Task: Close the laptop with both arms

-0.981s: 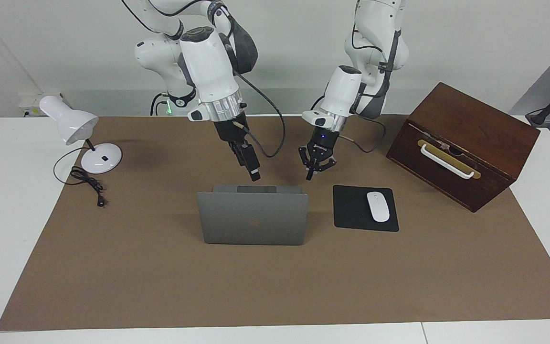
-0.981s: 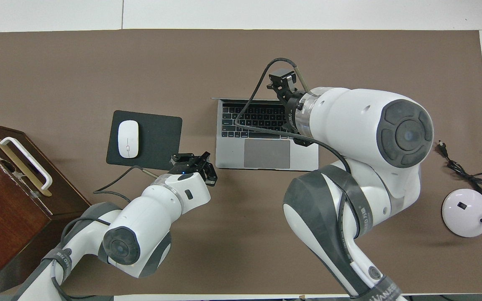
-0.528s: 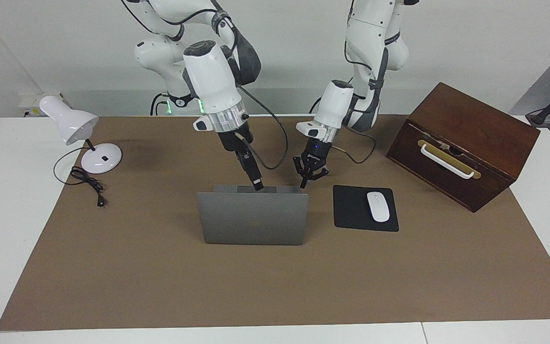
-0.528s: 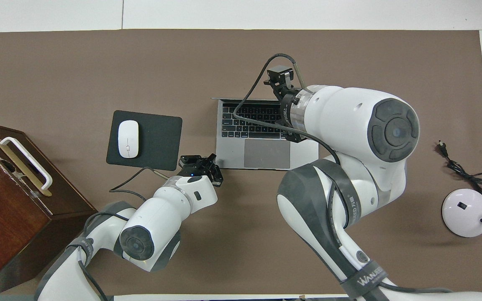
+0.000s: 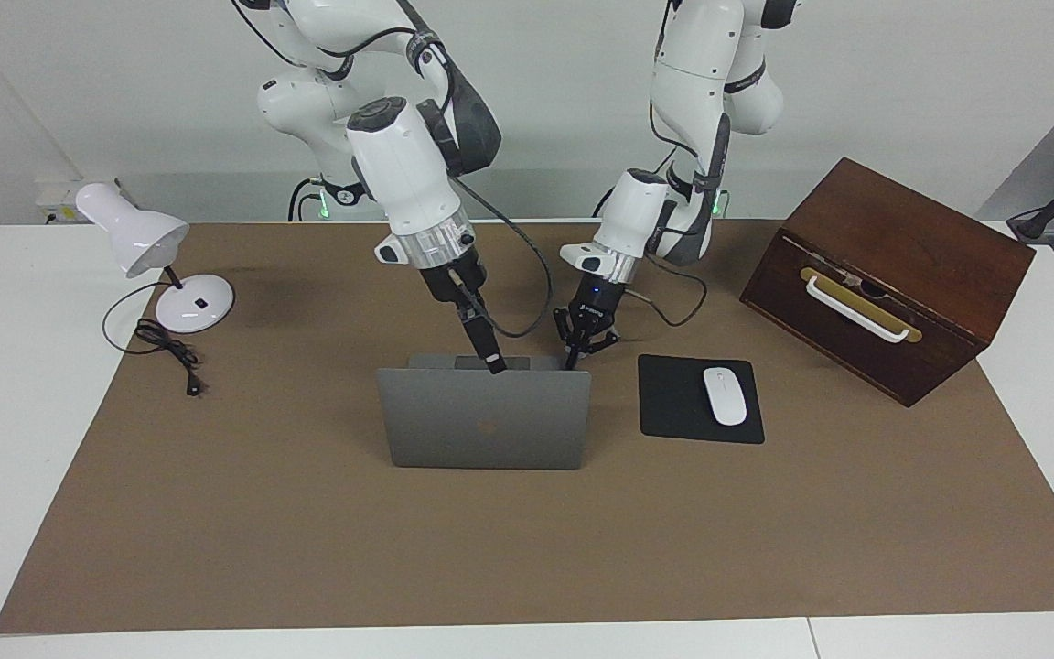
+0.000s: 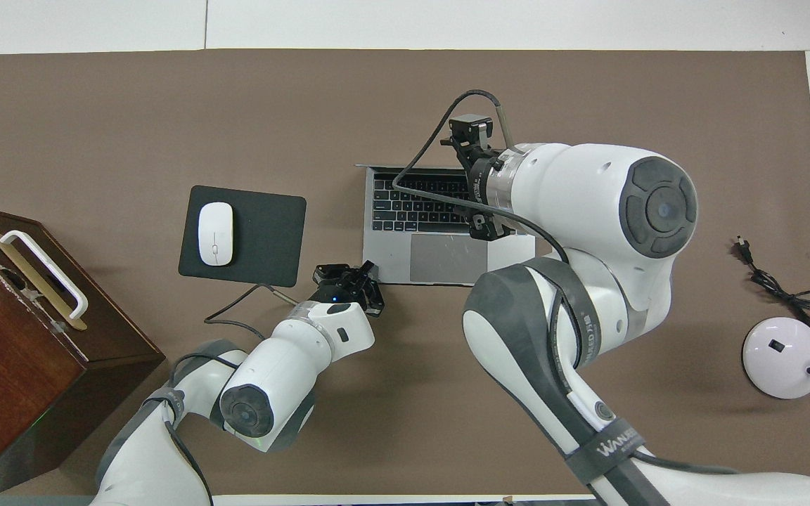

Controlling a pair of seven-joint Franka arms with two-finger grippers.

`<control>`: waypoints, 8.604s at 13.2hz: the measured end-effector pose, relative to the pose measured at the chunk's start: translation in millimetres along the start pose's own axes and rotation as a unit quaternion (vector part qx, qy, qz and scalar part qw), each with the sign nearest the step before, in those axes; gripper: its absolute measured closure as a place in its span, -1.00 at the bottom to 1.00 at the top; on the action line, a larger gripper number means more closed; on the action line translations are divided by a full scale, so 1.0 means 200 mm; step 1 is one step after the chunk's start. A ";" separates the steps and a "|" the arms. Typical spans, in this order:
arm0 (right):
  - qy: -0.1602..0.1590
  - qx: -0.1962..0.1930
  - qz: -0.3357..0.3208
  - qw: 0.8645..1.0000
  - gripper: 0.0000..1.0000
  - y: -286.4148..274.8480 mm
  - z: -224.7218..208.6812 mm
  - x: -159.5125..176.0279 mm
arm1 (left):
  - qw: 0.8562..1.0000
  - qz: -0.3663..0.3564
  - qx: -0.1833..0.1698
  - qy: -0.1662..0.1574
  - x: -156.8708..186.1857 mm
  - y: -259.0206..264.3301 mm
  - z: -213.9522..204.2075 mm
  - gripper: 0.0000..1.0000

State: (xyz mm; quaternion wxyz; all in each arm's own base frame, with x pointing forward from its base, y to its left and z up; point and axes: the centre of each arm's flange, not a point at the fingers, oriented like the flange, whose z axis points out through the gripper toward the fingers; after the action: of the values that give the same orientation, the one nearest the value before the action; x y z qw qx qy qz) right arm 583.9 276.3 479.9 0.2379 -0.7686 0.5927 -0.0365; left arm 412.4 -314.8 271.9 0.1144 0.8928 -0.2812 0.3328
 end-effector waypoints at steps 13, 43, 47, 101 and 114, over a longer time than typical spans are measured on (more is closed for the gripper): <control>-0.001 0.001 0.027 1.000 -1.00 0.02 0.21 0.08 | 1.000 0.002 -0.008 -0.001 -0.01 0.05 0.01 0.98; -0.073 -0.149 0.059 0.984 -1.00 0.31 0.39 0.02 | 1.000 0.025 -0.014 0.000 -0.01 0.06 0.02 0.98; -0.077 -0.161 0.050 0.983 -1.00 0.38 0.44 0.04 | 1.000 0.025 -0.014 0.000 -0.01 0.07 0.02 0.98; 0.100 -0.167 -0.580 0.791 -1.00 0.20 -1.46 1.04 | 0.997 -0.001 0.008 -0.079 0.02 -0.09 -0.08 0.98; 0.027 -0.234 -0.579 0.781 -1.00 0.23 -1.10 1.16 | 0.983 -0.078 0.018 -0.164 0.49 -0.20 -0.37 0.98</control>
State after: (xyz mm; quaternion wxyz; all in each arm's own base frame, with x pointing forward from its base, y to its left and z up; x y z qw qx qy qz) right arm 537.0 -18.7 603.4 -0.0314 -0.9978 0.0327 -0.0486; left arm 457.8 -295.0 390.6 0.0762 0.9564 -0.2191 0.1774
